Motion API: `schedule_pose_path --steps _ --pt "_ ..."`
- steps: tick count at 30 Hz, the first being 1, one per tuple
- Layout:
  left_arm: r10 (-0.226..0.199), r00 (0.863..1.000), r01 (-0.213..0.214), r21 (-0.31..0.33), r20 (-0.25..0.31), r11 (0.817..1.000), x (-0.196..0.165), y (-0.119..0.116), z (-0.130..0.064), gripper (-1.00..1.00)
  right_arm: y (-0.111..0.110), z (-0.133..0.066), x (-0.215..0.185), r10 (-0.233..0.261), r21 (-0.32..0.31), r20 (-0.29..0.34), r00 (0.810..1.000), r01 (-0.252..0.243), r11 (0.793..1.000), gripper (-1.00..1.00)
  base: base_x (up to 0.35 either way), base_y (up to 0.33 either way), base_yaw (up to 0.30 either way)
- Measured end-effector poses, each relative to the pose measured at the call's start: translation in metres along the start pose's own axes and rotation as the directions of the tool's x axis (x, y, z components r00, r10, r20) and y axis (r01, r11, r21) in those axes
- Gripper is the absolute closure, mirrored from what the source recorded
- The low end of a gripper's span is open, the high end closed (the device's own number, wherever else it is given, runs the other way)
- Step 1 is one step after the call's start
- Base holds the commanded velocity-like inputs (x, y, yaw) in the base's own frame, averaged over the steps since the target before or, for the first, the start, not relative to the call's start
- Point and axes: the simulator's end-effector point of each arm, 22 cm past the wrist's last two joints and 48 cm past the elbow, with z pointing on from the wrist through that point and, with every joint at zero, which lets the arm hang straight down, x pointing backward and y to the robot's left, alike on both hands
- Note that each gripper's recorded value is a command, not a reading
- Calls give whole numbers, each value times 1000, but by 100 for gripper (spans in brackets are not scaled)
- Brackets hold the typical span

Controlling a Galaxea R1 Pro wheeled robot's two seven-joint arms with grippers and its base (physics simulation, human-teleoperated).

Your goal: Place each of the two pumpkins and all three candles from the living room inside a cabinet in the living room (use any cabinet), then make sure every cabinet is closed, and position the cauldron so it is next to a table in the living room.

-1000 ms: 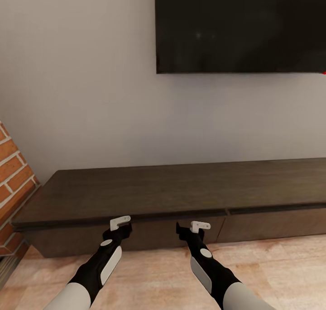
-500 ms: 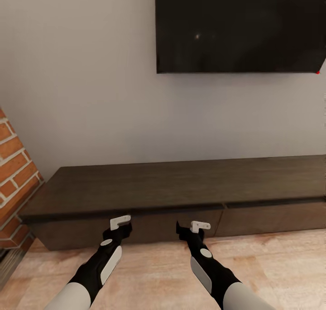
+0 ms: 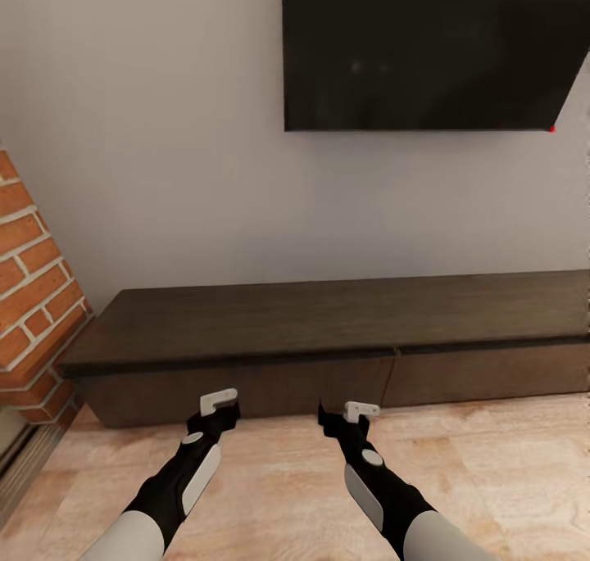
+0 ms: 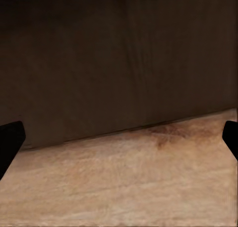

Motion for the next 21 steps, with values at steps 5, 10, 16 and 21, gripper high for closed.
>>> schedule_pose_path --steps 5,10,16,21 --pt "11 1000 -11 33 -5 999 2 -23 -5 -100 0 0 7 -1 1 -35 999 1 1000 -100 -37 0 0" --pt "14 1000 -13 52 -10 999 -3 -33 -8 -100 7 0 10 5 -33 -49 999 -7 999 -100 -3 0 0" --pt "28 995 -19 99 -95 995 -22 -47 -24 -100 15 -5 3 7 -63 -60 998 -11 998 -100 0 0 0" --pt "38 989 -20 119 -143 993 -25 -52 -35 -100 16 -11 13 44 -57 -141 989 -53 997 -100 0 0 0"
